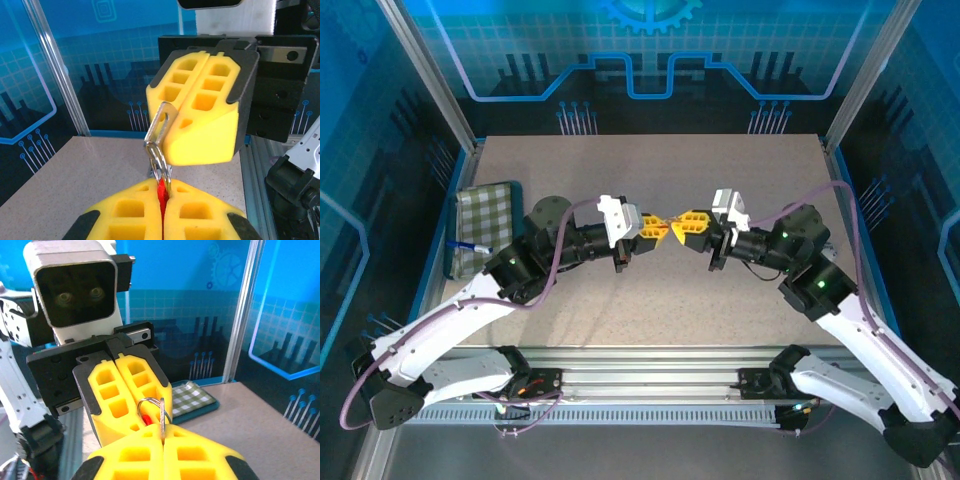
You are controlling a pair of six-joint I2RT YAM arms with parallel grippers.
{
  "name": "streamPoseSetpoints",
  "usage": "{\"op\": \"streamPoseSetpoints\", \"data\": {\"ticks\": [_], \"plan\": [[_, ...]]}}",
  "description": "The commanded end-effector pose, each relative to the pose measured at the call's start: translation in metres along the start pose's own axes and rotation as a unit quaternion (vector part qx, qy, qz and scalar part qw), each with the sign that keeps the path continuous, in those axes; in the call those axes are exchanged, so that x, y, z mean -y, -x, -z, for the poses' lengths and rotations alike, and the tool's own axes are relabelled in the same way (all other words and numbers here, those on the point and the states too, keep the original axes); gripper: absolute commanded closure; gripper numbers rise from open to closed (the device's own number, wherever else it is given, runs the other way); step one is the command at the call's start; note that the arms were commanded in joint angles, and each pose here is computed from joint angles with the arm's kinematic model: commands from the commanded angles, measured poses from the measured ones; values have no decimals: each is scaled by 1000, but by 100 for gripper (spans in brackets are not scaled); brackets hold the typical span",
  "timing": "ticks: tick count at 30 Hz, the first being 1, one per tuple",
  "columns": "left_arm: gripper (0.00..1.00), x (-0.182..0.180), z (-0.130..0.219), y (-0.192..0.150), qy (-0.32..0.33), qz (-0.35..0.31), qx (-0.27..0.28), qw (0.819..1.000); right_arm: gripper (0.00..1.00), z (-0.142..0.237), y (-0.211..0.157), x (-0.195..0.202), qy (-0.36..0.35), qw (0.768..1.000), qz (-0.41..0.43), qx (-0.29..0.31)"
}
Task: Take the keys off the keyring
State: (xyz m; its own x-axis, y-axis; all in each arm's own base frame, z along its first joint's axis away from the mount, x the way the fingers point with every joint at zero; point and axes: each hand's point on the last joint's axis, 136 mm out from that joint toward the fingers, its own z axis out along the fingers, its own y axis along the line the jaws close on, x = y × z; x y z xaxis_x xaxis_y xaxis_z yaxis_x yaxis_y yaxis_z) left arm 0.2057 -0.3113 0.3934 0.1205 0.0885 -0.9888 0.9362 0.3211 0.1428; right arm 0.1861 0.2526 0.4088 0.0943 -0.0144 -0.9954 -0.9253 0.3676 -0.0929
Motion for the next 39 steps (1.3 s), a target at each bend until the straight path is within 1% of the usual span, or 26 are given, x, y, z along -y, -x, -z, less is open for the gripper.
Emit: {"op": "streamPoseSetpoints", "data": {"ticks": [1, 3, 6, 8, 11, 15, 19, 21, 22, 25, 29, 31, 32, 35, 37, 39], "plan": [[100, -1, 4, 5, 8, -14, 10, 1000, 100, 1, -1, -5, -11, 997, 72, -13], [100, -2, 3, 6, 10, -15, 12, 1000, 100, -3, -7, -9, -13, 994, 105, -30], [100, -2, 6, 9, 15, -18, 25, 999, 100, -7, -19, -8, -36, 987, 150, -53], [100, -2, 7, 10, 16, -20, 28, 999, 100, -7, -24, -3, -51, 985, 152, -62], [100, -1, 9, 12, 16, -22, 37, 999, 100, -6, -25, 1, -67, 985, 153, -50], [100, 0, 13, 12, 20, -20, 43, 999, 100, -4, -25, 9, -91, 986, 132, -42], [100, 0, 15, 16, 24, -18, 58, 998, 100, -5, -25, 14, -87, 992, 81, -28], [100, -1, 17, 20, 28, -15, 68, 997, 100, -5, -21, 13, -86, 993, 76, -11], [100, -2, 17, 22, 29, -14, 74, 997, 100, -6, -30, 13, -86, 994, 71, -15], [100, -2, 19, 26, 31, -13, 84, 996, 100, -5, -34, 18, -100, 993, 53, -12], [100, -1, 18, 27, 27, -9, 88, 996, 100, -7, -32, 16, -88, 996, 20, 9], [100, -2, 18, 30, 27, -7, 93, 995, 100, -8, -34, 12, -80, 996, 31, 12], [100, -2, 19, 30, 29, -7, 96, 995, 100, -8, -35, 13, -88, 995, 41, 13], [100, -2, 19, 32, 30, -7, 98, 995, 100, -7, -40, 10, -83, 995, 63, 2], [100, -3, 19, 31, 30, -3, 92, 995, 100, -6, -41, 3, -72, 993, 91, -2], [100, -5, 20, 33, 32, 3, 93, 995, 100, -6, -45, -3, -67, 990, 127, -18]]}}
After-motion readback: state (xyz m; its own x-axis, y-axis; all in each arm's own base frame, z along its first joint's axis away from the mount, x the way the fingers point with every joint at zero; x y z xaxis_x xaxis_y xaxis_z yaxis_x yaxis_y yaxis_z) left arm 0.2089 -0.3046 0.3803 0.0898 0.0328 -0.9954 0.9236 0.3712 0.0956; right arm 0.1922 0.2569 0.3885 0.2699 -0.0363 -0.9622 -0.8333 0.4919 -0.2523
